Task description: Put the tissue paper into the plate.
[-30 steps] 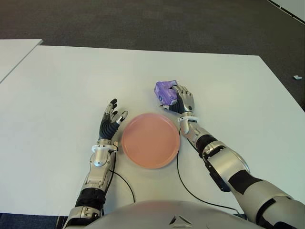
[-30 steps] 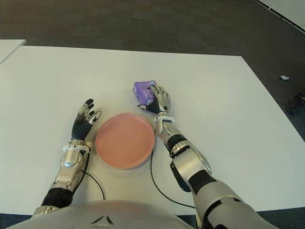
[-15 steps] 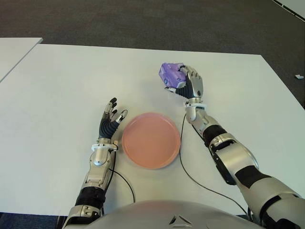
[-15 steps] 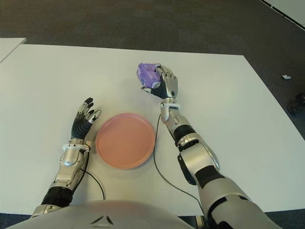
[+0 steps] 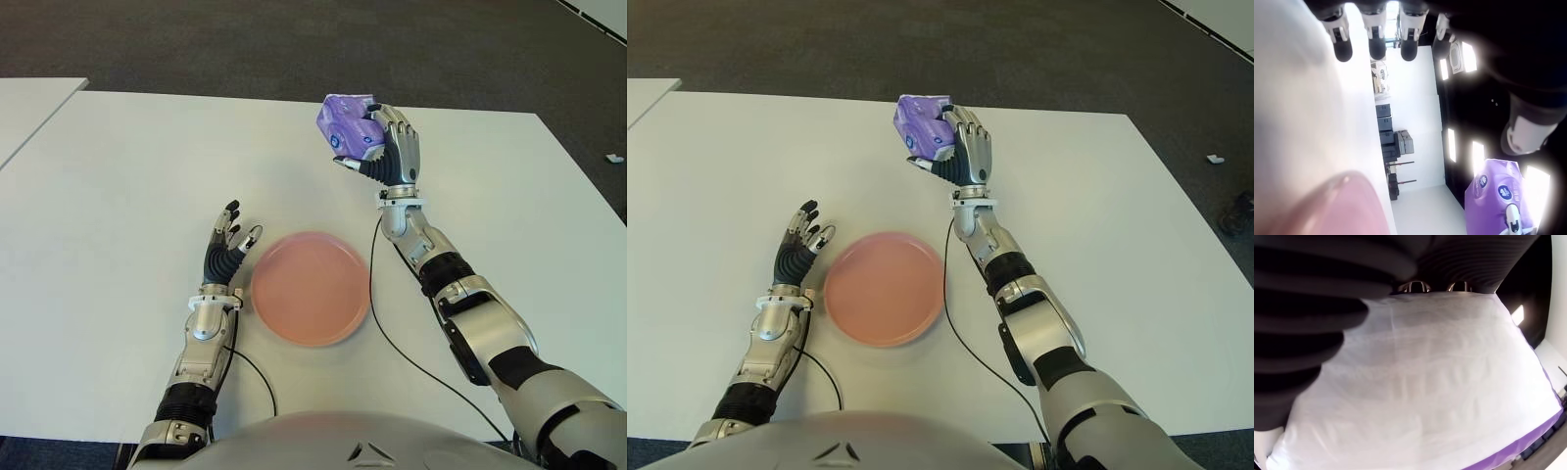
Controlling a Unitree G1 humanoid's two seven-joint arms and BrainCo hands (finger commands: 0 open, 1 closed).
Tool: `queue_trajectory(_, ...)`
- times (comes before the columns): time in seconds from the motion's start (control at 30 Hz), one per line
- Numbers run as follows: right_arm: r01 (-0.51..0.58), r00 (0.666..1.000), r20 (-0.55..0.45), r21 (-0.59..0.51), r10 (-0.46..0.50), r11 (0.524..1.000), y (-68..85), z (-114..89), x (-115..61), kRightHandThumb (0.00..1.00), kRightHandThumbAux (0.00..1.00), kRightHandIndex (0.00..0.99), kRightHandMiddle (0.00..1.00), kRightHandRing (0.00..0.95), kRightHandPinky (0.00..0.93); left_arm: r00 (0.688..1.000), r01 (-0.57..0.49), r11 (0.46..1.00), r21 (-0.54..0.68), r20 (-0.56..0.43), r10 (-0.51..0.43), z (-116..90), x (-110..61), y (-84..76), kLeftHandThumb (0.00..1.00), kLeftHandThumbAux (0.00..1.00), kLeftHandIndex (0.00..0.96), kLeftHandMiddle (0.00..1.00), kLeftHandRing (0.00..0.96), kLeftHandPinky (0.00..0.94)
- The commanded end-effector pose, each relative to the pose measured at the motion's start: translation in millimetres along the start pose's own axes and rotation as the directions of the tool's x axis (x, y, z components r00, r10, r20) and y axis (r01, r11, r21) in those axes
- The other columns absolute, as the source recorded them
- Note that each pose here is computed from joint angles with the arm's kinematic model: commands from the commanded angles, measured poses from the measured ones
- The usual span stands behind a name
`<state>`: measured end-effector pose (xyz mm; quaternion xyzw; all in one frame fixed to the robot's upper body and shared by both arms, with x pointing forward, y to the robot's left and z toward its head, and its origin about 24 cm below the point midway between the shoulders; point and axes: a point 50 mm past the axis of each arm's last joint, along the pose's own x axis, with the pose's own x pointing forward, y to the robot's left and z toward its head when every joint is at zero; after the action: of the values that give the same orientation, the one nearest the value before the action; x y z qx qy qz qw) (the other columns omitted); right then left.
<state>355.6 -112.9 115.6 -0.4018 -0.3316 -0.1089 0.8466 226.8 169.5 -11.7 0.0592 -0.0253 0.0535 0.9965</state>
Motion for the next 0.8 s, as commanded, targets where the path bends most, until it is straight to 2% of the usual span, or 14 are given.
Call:
queue_trajectory(0.03, 0.008, 1.0, 0.019, 0.025, -0.009, 1.0, -5.4, 0, -1.5, 0.855, 0.679, 0.397, 0.537, 0.849, 0.832, 0.994, -0.003, 1.0, 0.024, -0.11, 0.006, -18, -12.1, 2.0, 0.0, 0.504, 0.0, 0.0, 0.0, 0.0)
queue_trajectory(0.47, 0.018, 0.998, 0.063, 0.05, -0.022, 0.999, -12.2, 6, -0.7, 0.856, 0.677, 0.4, 0.539, 0.858, 0.85, 0.995, -0.012, 0.999, 0.033, -0.102, 0.015, -19, -12.3, 1.7, 0.0, 0.507, 0.0, 0.0, 0.0, 0.0)
queue_trajectory(0.63, 0.026, 0.994, 0.108, 0.082, -0.035, 0.996, -15.6, 21, -4.2, 0.856, 0.677, 0.4, 0.541, 0.859, 0.849, 0.995, -0.014, 1.0, 0.025, -0.1, 0.017, -19, -11.7, 1.6, 0.0, 0.505, 0.0, 0.0, 0.0, 0.0)
queue_trajectory(0.8, 0.002, 0.986, 0.164, 0.13, -0.023, 0.991, -17.3, 42, -18.1, 0.855, 0.678, 0.399, 0.54, 0.855, 0.833, 0.995, -0.013, 1.0, 0.008, -0.101, 0.014, -19, -12.7, 1.4, 0.0, 0.503, 0.0, 0.0, 0.0, 0.0)
